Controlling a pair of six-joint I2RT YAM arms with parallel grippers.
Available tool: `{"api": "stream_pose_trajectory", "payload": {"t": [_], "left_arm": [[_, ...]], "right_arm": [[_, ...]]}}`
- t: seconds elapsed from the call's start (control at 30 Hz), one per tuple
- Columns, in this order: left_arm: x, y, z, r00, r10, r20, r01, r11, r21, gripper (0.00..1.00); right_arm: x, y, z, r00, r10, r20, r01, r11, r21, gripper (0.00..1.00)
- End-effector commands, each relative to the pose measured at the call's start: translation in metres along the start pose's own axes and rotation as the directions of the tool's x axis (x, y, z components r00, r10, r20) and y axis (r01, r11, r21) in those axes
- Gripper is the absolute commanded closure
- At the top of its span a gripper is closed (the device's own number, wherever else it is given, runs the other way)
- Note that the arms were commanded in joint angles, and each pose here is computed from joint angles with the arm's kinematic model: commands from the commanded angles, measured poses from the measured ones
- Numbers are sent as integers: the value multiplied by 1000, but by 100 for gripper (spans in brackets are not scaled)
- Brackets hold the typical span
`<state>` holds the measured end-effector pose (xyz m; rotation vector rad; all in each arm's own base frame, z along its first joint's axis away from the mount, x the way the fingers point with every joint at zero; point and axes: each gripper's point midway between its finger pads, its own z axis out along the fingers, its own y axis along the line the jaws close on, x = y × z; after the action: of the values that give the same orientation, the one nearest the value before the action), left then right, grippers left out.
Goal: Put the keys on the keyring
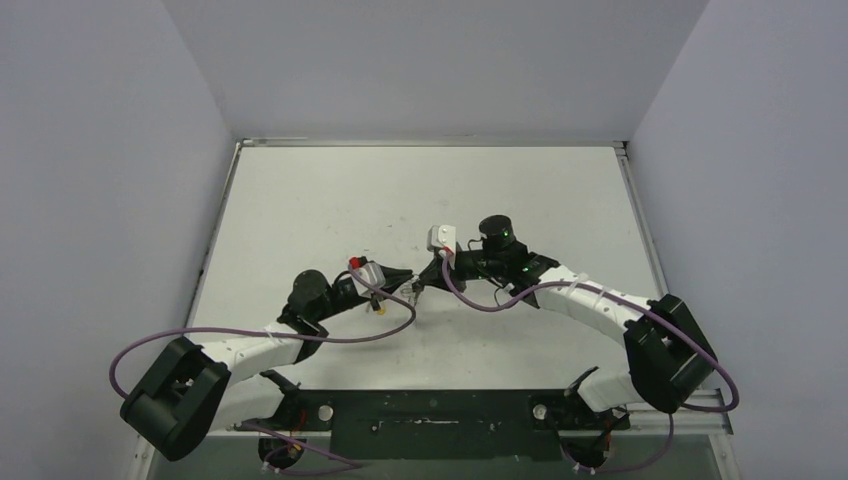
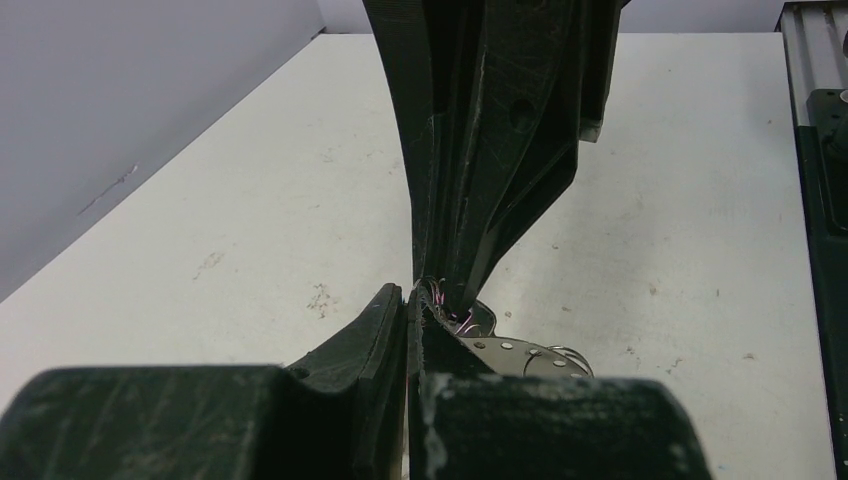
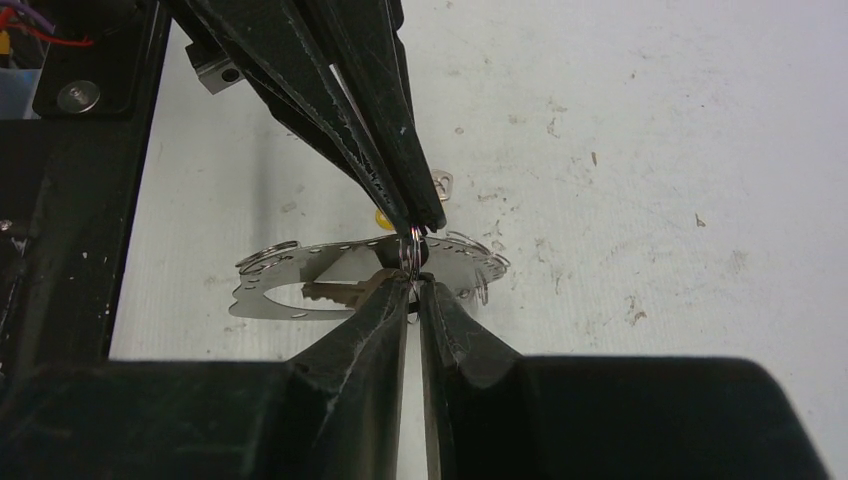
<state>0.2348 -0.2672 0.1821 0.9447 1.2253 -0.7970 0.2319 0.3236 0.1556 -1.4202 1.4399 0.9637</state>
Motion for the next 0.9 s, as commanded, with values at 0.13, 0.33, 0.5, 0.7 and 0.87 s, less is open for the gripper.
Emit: {"api": "stream_pose_trajectory", "payload": {"t": [0.13, 0.33, 0.5, 0.7, 0.87], "left_arm": [[-33, 10, 2, 992, 64, 111, -60, 997, -39, 100], [-32, 9, 1, 992, 67, 111, -63, 997, -36, 100], [-33, 7, 1, 991, 69, 114, -67, 997, -24, 100], [-34, 4, 0, 990, 77, 118, -76, 997, -12, 100], [-35, 4, -1, 989, 80, 121, -80, 997, -10, 100]], "right_arm": [[5, 2, 6, 996, -86, 13, 85, 996, 14, 74], [-11, -7, -6, 992, -96, 84, 86, 990, 113, 49], [-30, -13, -13, 984, -91, 155, 68, 986, 150, 46], [-53, -18, -8, 968, -84, 235, 53, 989, 137, 53], [-54, -19, 2, 967, -54, 250, 32, 995, 93, 67]]}}
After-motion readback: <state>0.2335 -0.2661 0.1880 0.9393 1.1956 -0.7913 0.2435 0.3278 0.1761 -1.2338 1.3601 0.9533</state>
